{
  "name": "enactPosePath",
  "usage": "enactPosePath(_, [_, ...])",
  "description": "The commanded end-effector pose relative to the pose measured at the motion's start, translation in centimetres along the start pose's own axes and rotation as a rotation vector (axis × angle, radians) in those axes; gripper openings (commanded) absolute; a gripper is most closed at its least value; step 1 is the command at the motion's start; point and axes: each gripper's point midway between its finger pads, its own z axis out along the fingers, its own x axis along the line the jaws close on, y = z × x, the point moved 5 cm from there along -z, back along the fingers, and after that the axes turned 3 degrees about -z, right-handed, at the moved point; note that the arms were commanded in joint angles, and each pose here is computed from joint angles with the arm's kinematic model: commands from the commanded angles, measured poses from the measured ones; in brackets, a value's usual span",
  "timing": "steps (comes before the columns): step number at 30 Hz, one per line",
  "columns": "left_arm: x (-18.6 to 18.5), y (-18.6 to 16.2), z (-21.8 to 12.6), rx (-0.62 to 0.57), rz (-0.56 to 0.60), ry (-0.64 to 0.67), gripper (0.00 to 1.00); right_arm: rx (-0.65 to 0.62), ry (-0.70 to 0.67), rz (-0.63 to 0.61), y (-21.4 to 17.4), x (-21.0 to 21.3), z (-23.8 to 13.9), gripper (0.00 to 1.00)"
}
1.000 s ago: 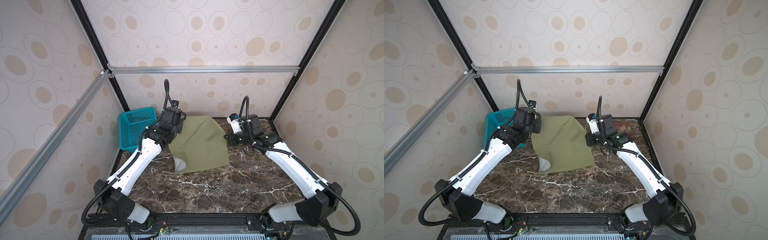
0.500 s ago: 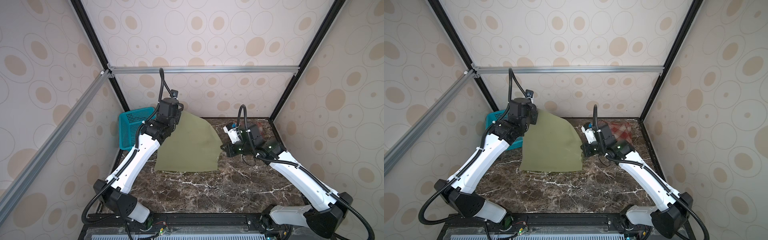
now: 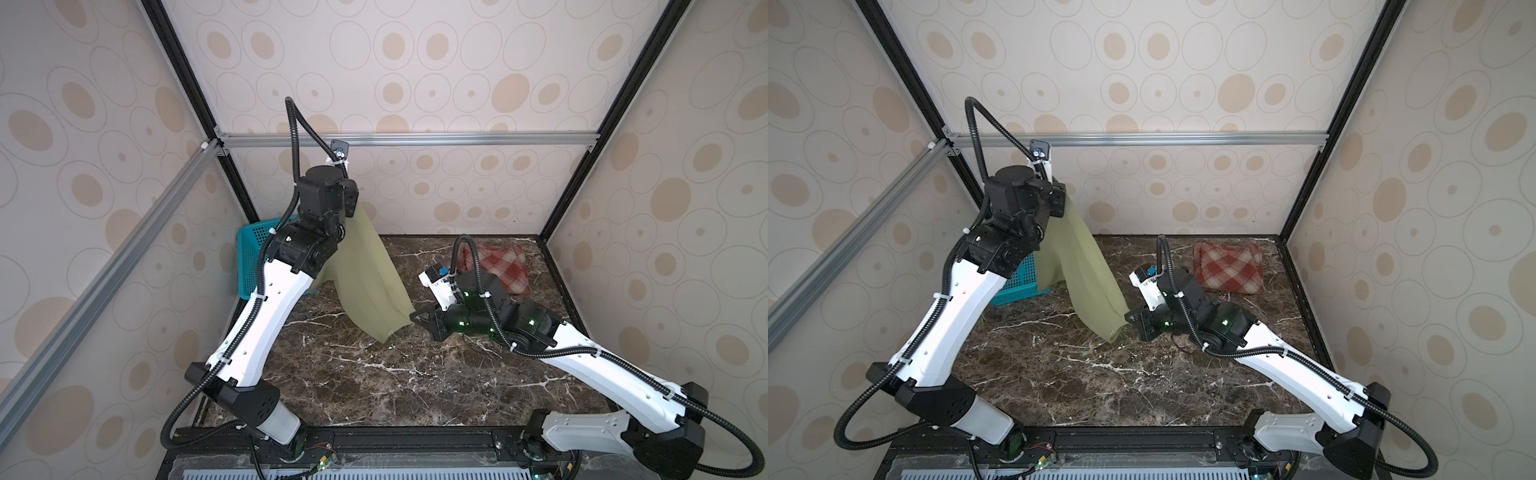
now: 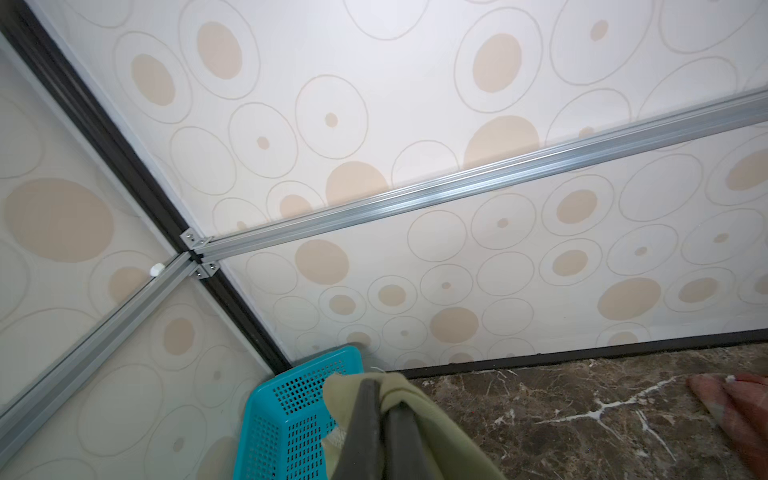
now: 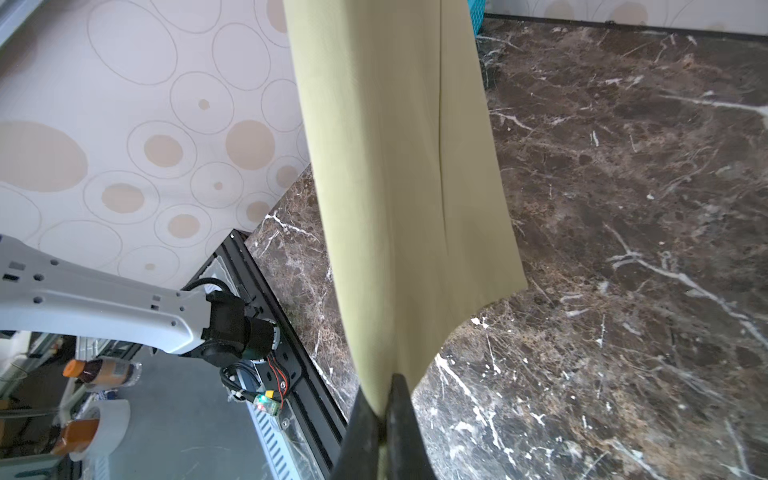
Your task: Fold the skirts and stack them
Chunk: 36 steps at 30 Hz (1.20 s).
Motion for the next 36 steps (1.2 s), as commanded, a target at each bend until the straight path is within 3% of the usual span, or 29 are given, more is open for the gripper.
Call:
enactPosePath(1, [-3.3,-0.2,2.5,-0.024,-0.030,-0.112,0.00,0.009,-0.036,0.096,-1.2,-0.8,0.4,0.00])
enactPosePath(7, [-12.3,-4.9,7.3,0.063,-0.036,-0.304,0.00,0.016,-0.211,0.165,-3.7,-3.9,0.7,0.00])
enactPosePath(13, [-20.6,-11.4,11.2,0.172,-0.154,-0.518,0.00,0.049,-0.407,0.253,-7.0,-7.6,1.2,0.00])
enactPosePath(14, [-21.7,-12.3,11.5,0.188,-0.180,-0.555,0.17,0.061,-0.438,0.267,-7.6,-8.3,1.4,0.00])
enactPosePath(15, [-22.5,-13.2,11.9,0.210,-0.213,-0.574,0.50,0.075,-0.463,0.281,-8.2,-8.8,1.6,0.00])
enactPosePath(18, [-23.2,-14.5,12.2,0.246,-0.258,-0.584,0.71,0.114,-0.516,0.313,-10.0,-10.2,2.0,0.00])
enactPosePath(20, [-22.2,-15.1,11.9,0.270,-0.262,-0.537,0.74,0.133,-0.537,0.324,-10.8,-10.9,2.2,0.00])
enactPosePath(23, [-19.8,-16.3,9.5,0.327,-0.258,-0.484,0.75,0.153,-0.549,0.341,-11.4,-11.4,2.2,0.00])
enactPosePath(27, [-16.4,-20.6,3.4,0.466,-0.291,-0.488,0.74,0.166,-0.559,0.355,-11.4,-12.2,2.3,0.00])
enactPosePath(32, [-12.6,-30.5,-5.5,0.761,-0.322,-0.448,0.68,0.214,-0.566,0.383,-12.0,-13.1,2.4,0.00])
enactPosePath(36, [-10.6,-36.8,-11.6,0.944,-0.382,-0.411,0.69,0.217,-0.552,0.392,-11.9,-13.3,2.5,0.00])
